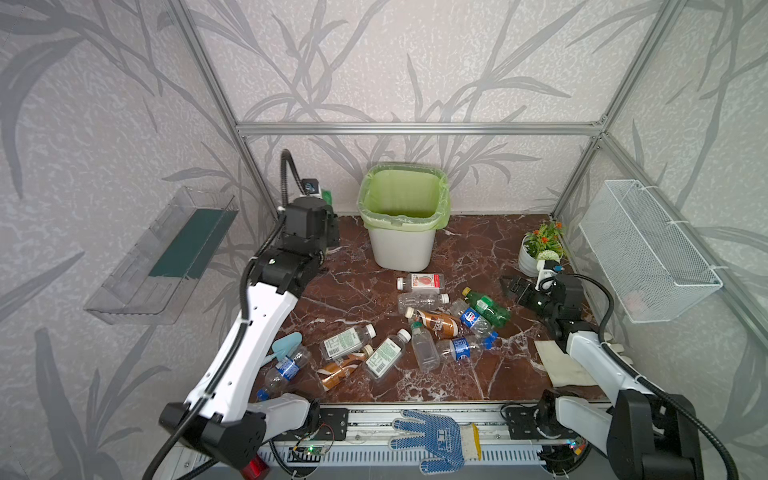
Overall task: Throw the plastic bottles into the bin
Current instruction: 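Carry the green bottle over the bin and open the left gripper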
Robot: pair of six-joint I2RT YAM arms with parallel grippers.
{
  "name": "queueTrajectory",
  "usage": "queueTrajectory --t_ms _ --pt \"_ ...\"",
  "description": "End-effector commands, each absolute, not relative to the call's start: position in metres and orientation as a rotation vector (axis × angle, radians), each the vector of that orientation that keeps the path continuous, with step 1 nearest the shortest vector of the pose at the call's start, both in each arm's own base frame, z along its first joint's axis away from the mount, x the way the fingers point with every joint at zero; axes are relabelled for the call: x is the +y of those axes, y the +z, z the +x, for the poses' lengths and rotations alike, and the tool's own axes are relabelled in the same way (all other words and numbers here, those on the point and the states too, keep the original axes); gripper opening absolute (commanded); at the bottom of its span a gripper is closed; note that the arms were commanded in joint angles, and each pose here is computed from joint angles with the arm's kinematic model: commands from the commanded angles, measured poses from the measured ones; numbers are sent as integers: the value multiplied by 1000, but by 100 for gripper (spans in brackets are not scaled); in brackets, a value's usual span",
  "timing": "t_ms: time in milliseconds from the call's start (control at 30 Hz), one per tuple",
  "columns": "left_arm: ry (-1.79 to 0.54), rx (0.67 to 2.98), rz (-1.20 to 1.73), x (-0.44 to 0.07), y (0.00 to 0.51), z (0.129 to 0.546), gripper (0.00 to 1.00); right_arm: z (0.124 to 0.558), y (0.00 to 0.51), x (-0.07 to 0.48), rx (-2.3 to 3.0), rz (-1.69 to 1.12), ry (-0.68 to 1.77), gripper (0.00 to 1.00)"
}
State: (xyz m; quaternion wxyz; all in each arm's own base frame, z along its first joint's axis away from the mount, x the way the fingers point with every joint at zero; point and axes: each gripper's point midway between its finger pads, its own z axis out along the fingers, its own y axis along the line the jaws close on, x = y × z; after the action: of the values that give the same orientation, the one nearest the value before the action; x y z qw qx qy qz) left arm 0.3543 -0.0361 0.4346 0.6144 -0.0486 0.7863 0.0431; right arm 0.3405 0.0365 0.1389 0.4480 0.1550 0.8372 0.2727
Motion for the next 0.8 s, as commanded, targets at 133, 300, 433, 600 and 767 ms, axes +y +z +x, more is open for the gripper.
queueTrajectory --t_ms 133,300,433,600,767 --pt "-274 1357 59 -86 562 331 42 334 160 33 2016 378 662 99" --pt "-358 1629 174 -166 486 424 44 329 162 36 2027 379 686 99" --pt "-112 1808 239 -206 453 459 63 328 173 42 2050 341 707 99" --pt "-323 1479 257 -215 546 411 99 317 183 32 2021 354 627 99" --pt "-356 1340 242 -195 592 364 99 309 170 29 2074 382 597 99"
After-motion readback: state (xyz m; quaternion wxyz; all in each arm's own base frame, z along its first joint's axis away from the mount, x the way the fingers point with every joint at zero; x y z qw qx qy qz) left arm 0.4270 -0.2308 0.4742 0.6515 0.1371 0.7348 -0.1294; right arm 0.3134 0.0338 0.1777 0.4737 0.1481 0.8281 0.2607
